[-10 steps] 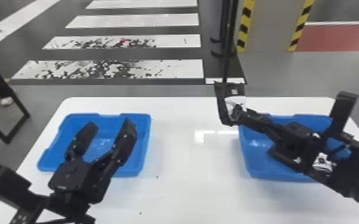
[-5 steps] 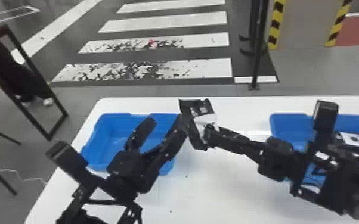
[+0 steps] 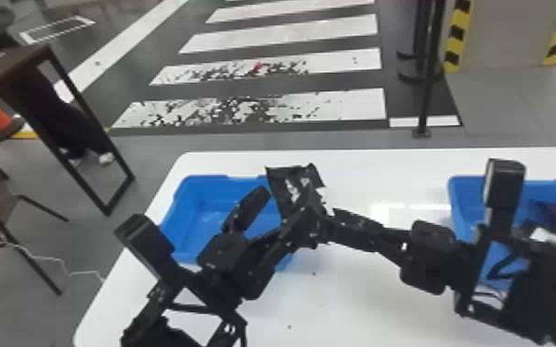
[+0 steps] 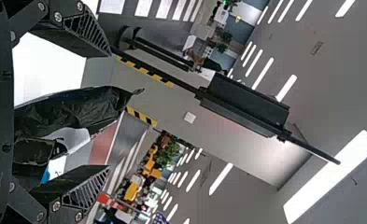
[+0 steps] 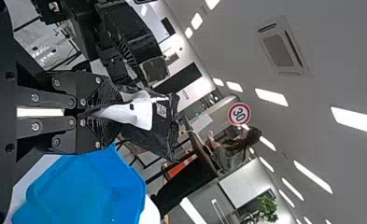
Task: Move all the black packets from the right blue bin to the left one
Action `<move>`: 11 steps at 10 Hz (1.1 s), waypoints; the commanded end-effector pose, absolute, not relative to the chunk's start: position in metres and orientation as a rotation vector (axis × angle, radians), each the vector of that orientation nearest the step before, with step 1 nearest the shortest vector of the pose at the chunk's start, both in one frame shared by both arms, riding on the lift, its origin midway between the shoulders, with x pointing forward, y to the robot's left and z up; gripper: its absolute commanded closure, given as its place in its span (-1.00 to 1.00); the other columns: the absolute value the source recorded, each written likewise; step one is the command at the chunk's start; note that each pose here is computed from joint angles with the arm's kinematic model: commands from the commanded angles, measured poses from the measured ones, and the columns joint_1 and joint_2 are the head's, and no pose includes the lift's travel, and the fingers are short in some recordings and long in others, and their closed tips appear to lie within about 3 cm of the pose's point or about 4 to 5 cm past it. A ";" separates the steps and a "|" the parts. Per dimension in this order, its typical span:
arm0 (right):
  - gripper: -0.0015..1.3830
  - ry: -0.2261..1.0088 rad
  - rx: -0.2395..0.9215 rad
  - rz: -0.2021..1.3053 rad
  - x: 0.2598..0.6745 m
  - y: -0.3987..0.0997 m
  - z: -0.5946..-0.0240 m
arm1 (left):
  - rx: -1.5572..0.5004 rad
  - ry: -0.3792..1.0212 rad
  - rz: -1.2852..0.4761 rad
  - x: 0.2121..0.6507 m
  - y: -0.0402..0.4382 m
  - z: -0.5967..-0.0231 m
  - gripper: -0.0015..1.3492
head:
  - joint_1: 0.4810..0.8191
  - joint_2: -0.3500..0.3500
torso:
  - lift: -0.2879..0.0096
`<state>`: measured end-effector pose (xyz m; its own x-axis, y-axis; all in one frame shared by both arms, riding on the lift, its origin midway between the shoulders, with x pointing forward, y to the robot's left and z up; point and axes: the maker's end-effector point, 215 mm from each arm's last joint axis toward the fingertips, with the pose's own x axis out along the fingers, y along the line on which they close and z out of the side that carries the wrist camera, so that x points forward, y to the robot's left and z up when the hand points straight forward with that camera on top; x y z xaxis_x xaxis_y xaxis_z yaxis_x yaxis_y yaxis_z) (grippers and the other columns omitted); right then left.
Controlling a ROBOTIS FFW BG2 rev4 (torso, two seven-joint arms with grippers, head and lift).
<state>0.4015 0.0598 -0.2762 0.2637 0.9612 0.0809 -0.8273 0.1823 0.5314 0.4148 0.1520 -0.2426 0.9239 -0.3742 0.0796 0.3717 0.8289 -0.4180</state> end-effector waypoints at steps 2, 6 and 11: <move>0.59 0.313 0.548 1.315 0.392 0.070 -0.277 | -0.378 -0.021 -0.364 0.417 0.164 -0.239 -0.24 | 0.27 0.85 | -0.01; 0.59 0.299 0.556 1.300 0.400 0.067 -0.277 | -0.359 0.001 -0.335 0.416 0.169 -0.247 0.80 | 0.27 0.92 | -0.01; -0.89 0.287 0.597 1.214 0.423 0.045 -0.291 | -0.186 -0.048 -0.129 0.445 0.236 -0.259 0.80 | 0.27 0.92 | -0.01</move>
<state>0.4213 0.0491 -0.2875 0.3260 0.9393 0.1066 -0.7965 0.2122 0.5662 0.4365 0.2210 -0.2490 0.9855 -0.1583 0.0611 0.1682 0.9589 -0.2286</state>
